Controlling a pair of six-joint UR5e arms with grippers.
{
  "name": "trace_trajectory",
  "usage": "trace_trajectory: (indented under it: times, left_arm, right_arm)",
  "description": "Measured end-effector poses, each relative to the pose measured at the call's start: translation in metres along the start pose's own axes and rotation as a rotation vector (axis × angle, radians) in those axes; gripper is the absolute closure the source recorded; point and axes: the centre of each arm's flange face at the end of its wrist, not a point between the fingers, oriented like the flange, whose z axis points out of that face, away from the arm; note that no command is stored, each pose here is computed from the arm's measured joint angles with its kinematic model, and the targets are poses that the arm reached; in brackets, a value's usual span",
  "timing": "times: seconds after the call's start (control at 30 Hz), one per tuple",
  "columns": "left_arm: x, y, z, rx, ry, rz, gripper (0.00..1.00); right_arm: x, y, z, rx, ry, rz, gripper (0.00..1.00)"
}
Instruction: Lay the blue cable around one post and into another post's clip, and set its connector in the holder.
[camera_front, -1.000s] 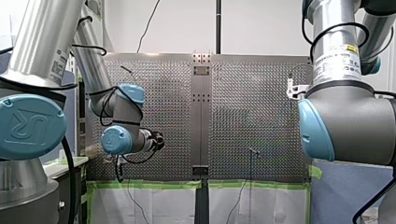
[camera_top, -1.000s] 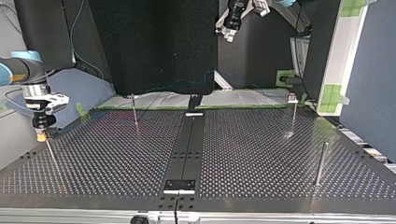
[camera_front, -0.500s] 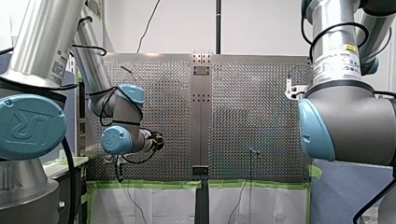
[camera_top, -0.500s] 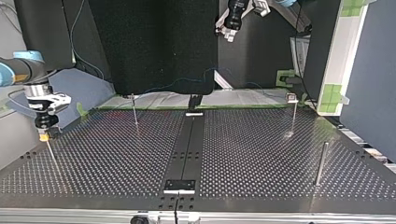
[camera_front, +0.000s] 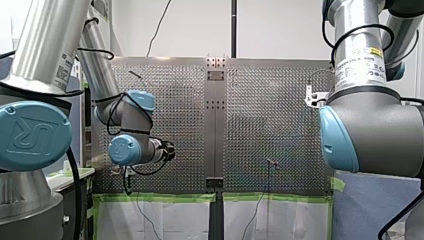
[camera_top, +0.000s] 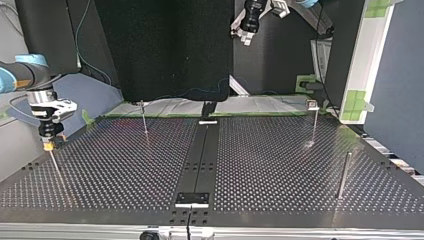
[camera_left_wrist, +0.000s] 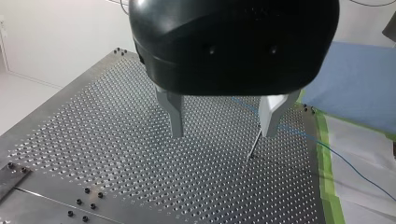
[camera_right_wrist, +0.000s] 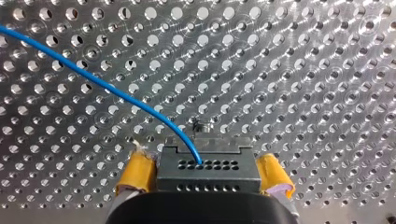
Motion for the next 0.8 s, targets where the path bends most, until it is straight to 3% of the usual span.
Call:
trace_trajectory:
  times: [0.8]
  left_arm:
    - [0.0000,0.0001,0.0001,0.000,0.000,0.001,0.21]
  right_arm:
    - [0.0012,-0.0013,0.0020,-0.003,0.014,-0.005,0.02]
